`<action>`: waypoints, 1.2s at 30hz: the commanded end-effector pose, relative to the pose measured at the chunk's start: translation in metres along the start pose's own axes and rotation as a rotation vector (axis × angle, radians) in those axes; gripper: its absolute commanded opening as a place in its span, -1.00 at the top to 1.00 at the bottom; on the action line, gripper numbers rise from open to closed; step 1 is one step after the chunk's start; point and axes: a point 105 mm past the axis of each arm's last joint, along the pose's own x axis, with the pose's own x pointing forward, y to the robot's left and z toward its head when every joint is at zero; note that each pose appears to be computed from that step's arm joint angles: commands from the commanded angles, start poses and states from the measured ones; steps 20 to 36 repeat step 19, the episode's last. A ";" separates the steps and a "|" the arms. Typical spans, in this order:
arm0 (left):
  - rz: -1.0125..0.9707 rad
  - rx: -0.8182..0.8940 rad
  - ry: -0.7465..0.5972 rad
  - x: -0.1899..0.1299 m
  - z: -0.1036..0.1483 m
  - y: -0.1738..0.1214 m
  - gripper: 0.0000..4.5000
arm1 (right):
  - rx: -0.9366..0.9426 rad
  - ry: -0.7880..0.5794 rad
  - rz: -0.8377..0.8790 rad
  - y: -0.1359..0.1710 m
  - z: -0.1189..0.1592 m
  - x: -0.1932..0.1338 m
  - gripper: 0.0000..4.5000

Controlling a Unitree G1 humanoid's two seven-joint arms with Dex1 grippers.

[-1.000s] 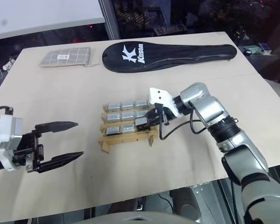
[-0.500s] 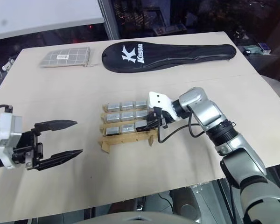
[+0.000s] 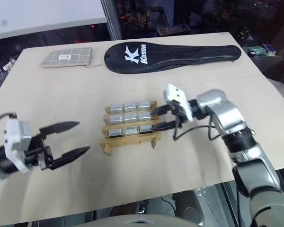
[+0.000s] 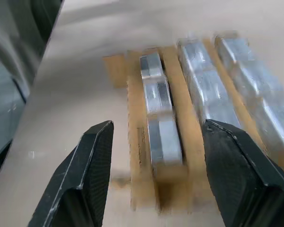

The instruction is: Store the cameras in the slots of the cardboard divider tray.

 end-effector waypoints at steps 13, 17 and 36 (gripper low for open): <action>0.325 0.025 0.047 -0.010 -0.068 -0.011 -1.00 | 0.077 -0.153 -0.488 0.015 -0.084 -0.092 -0.29; 0.288 0.036 0.058 -0.010 -0.074 -0.016 -1.00 | 0.060 -0.132 -0.555 0.032 -0.103 -0.093 -0.29; 0.259 0.029 0.062 -0.011 -0.075 -0.021 -1.00 | 0.058 -0.128 -0.578 0.036 -0.108 -0.093 -0.29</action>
